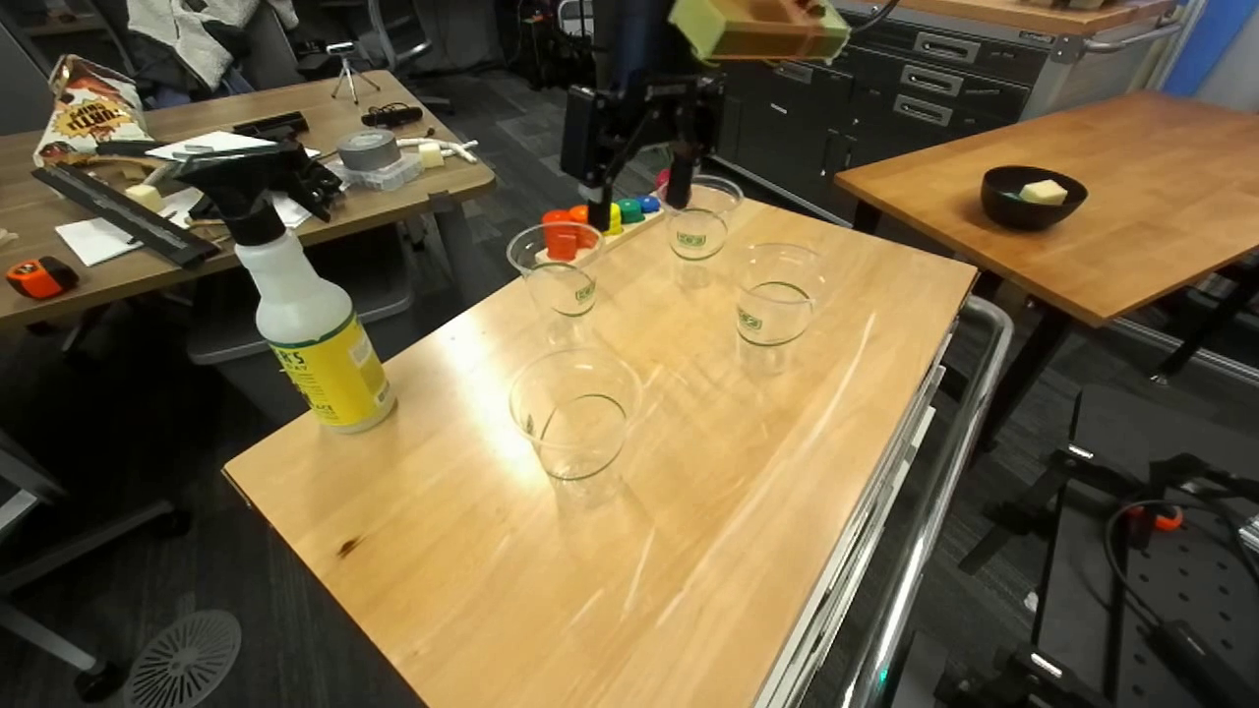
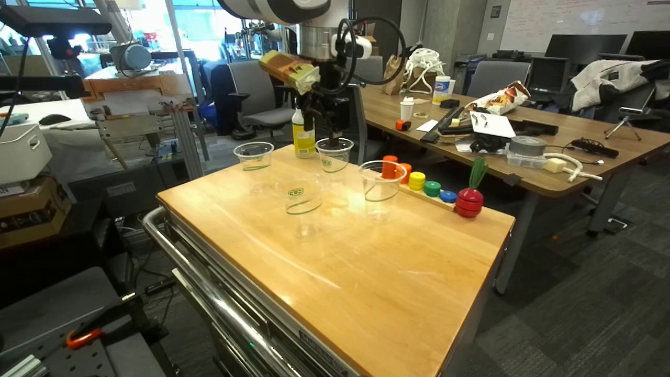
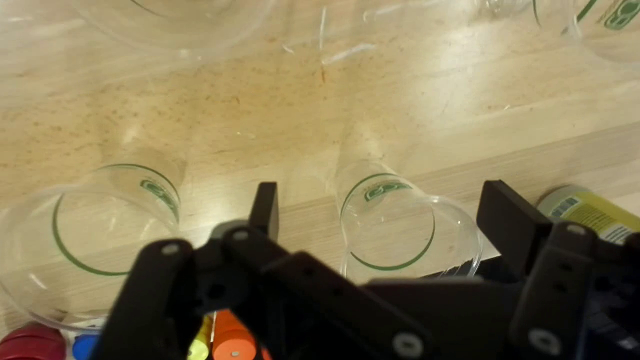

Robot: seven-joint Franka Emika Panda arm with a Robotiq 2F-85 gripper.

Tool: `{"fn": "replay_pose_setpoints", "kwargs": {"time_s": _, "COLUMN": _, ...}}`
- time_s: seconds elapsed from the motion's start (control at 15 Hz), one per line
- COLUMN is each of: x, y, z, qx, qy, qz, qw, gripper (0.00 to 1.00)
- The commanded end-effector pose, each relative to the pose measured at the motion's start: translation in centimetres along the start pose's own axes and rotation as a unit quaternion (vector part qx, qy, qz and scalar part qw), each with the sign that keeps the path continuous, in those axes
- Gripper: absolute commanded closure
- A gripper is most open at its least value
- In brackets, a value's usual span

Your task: Stack the cups in a clockwise direction

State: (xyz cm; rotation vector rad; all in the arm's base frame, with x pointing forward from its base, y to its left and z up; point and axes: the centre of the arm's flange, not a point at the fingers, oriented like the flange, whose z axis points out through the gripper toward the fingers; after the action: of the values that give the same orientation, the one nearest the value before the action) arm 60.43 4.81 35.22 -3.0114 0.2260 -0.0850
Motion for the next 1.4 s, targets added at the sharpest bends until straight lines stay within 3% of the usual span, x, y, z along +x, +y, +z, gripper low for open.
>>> {"fn": "replay_pose_setpoints", "kwargs": {"time_s": 0.0, "x": 6.8, "y": -1.0, "z": 2.0, "qx": 0.020, "qy": 0.005, "qz": 0.065, "qw": 0.9977, "gripper": 0.00}}
{"fn": "replay_pose_setpoints", "kwargs": {"time_s": 0.27, "x": 9.9, "y": -0.8, "z": 4.0, "qx": 0.020, "qy": 0.018, "qz": 0.121, "qw": 0.9923, "gripper": 0.00}}
{"fn": "replay_pose_setpoints", "kwargs": {"time_s": 0.33, "x": 10.4, "y": -0.7, "z": 4.3, "qx": 0.018, "qy": 0.023, "qz": 0.131, "qw": 0.9910, "gripper": 0.04}}
{"fn": "replay_pose_setpoints", "kwargs": {"time_s": 0.4, "x": 10.8, "y": -0.7, "z": 4.4, "qx": 0.016, "qy": 0.028, "qz": 0.141, "qw": 0.9895, "gripper": 0.26}}
{"fn": "replay_pose_setpoints", "kwargs": {"time_s": 0.53, "x": 11.3, "y": -0.5, "z": 4.6, "qx": 0.006, "qy": 0.036, "qz": 0.155, "qw": 0.9872, "gripper": 0.29}}
{"fn": "replay_pose_setpoints", "kwargs": {"time_s": 1.0, "x": 10.3, "y": 0.8, "z": 4.1, "qx": -0.023, "qy": 0.018, "qz": 0.139, "qw": 0.9899, "gripper": 0.85}}
{"fn": "replay_pose_setpoints", "kwargs": {"time_s": 1.13, "x": 9.8, "y": 1.0, "z": 4.1, "qx": -0.021, "qy": 0.000, "qz": 0.133, "qw": 0.9909, "gripper": 0.93}}
{"fn": "replay_pose_setpoints", "kwargs": {"time_s": 1.33, "x": 9.3, "y": 1.0, "z": 3.8, "qx": -0.016, "qy": -0.029, "qz": 0.119, "qw": 0.9923, "gripper": 0.94}}
